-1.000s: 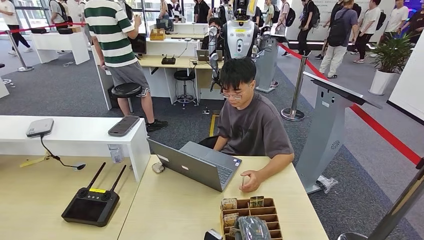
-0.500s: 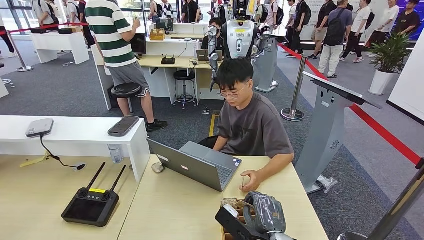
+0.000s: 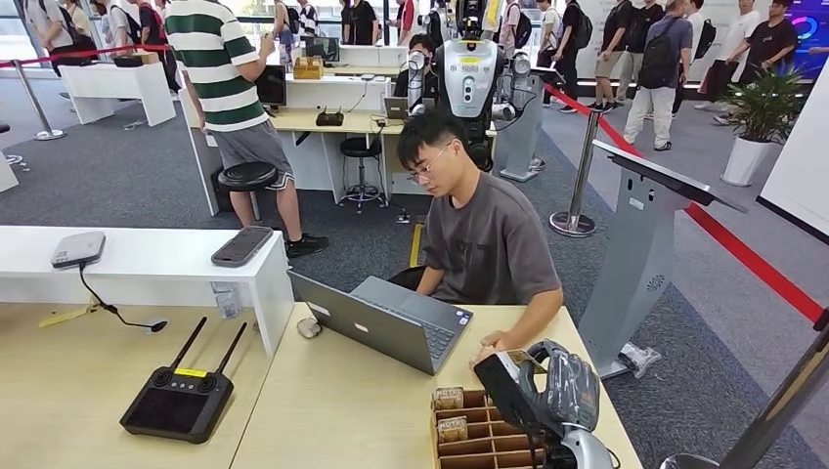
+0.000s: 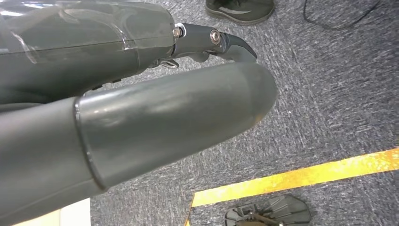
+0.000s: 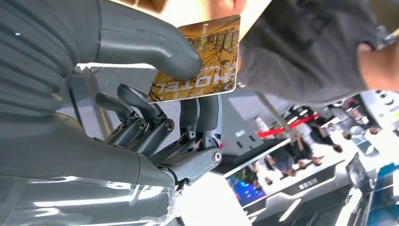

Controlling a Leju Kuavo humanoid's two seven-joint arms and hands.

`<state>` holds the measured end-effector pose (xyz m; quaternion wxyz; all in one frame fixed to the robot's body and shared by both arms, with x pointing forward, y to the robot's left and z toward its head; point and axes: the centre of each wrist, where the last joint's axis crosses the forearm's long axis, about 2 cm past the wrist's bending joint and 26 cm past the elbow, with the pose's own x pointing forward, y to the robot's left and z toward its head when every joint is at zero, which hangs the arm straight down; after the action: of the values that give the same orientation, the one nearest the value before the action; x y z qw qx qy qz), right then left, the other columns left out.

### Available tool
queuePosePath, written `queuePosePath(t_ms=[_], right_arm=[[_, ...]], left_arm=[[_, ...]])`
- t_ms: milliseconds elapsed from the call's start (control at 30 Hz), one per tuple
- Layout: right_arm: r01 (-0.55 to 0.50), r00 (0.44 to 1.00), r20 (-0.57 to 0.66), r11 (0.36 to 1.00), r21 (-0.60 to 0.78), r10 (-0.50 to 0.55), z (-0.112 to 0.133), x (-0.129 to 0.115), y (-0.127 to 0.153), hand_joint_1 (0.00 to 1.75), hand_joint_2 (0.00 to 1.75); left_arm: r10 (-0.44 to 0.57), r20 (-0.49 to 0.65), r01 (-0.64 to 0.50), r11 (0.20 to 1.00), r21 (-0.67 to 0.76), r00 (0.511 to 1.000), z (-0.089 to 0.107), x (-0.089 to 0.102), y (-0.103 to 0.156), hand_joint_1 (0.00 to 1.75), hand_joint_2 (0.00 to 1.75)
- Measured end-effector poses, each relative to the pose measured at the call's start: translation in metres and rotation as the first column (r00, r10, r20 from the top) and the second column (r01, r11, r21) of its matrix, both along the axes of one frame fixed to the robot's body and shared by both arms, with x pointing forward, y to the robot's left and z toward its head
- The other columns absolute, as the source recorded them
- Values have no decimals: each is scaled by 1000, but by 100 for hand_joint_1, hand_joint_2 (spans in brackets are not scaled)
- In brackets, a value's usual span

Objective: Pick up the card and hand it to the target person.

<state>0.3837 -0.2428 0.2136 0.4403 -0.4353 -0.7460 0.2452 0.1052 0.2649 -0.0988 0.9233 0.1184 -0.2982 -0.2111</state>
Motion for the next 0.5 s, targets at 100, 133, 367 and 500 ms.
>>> queuePosePath(t_ms=[100,133,367,500], right_arm=[[35,999,-8,999,-38,-35,-3,9,-5,174,175],[46,999,-14,997,-55,-47,-5,11,-7,174,175],[88,994,-57,982,-169,-99,-26,19,-12,172,175],[90,991,-81,979,-184,-106,-36,19,-8,174,175]], left_arm=[[-7,4,7,1000,-1,1000,1,4,-2,0,0],[-10,5,10,1000,-2,1000,1,5,-3,0,0],[-23,14,23,1000,-8,1000,3,12,-7,0,0],[-28,14,28,999,-19,1000,4,13,-8,0,0]])
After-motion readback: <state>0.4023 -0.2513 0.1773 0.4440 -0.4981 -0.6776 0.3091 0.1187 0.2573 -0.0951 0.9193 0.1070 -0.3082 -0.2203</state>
